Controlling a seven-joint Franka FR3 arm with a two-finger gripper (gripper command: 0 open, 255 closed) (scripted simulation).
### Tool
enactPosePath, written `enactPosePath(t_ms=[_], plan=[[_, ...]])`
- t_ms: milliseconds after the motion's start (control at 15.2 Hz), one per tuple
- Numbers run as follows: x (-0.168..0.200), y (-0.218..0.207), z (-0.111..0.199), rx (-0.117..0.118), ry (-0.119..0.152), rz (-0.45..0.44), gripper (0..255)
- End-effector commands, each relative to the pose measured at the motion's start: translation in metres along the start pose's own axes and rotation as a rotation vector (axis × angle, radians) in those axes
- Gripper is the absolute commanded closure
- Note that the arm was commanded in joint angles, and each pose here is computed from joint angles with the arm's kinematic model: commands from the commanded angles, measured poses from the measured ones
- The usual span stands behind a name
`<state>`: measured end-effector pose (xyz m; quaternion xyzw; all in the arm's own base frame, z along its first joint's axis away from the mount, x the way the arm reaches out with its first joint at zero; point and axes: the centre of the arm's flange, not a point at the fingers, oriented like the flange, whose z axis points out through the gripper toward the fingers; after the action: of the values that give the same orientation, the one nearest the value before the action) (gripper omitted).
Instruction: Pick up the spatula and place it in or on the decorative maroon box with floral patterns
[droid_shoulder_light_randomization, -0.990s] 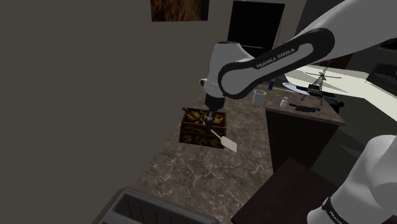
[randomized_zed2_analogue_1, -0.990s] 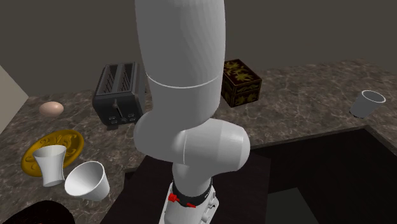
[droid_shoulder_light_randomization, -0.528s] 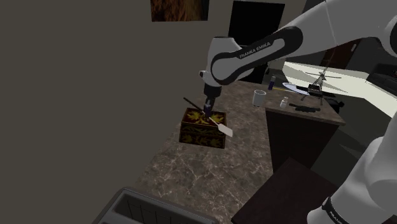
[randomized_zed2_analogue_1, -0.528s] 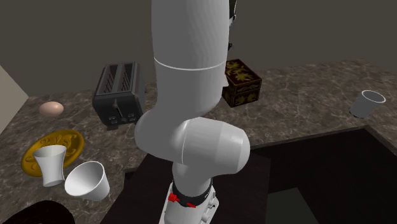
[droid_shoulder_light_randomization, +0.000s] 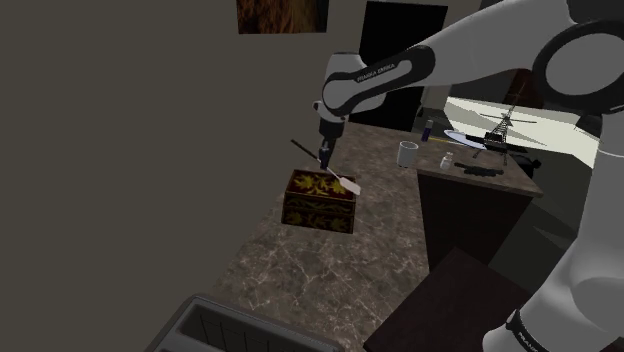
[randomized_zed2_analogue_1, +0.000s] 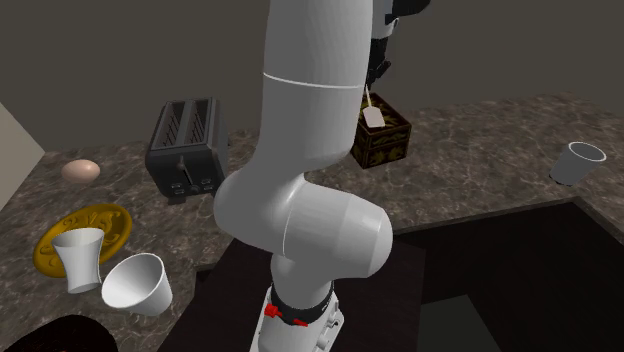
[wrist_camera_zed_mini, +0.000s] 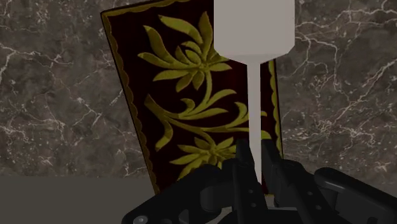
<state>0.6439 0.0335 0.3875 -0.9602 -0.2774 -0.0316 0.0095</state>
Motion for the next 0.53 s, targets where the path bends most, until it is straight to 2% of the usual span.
enactPosePath(t_ms=[0,132,462], plan=[[0.008,0.029,-0.002,0.000,0.000,-0.001,255],[0.015,0.048,-0.002,0.000,0.000,-0.001,255],[0.013,0.048,0.024,0.000,0.000,-0.001,255]])
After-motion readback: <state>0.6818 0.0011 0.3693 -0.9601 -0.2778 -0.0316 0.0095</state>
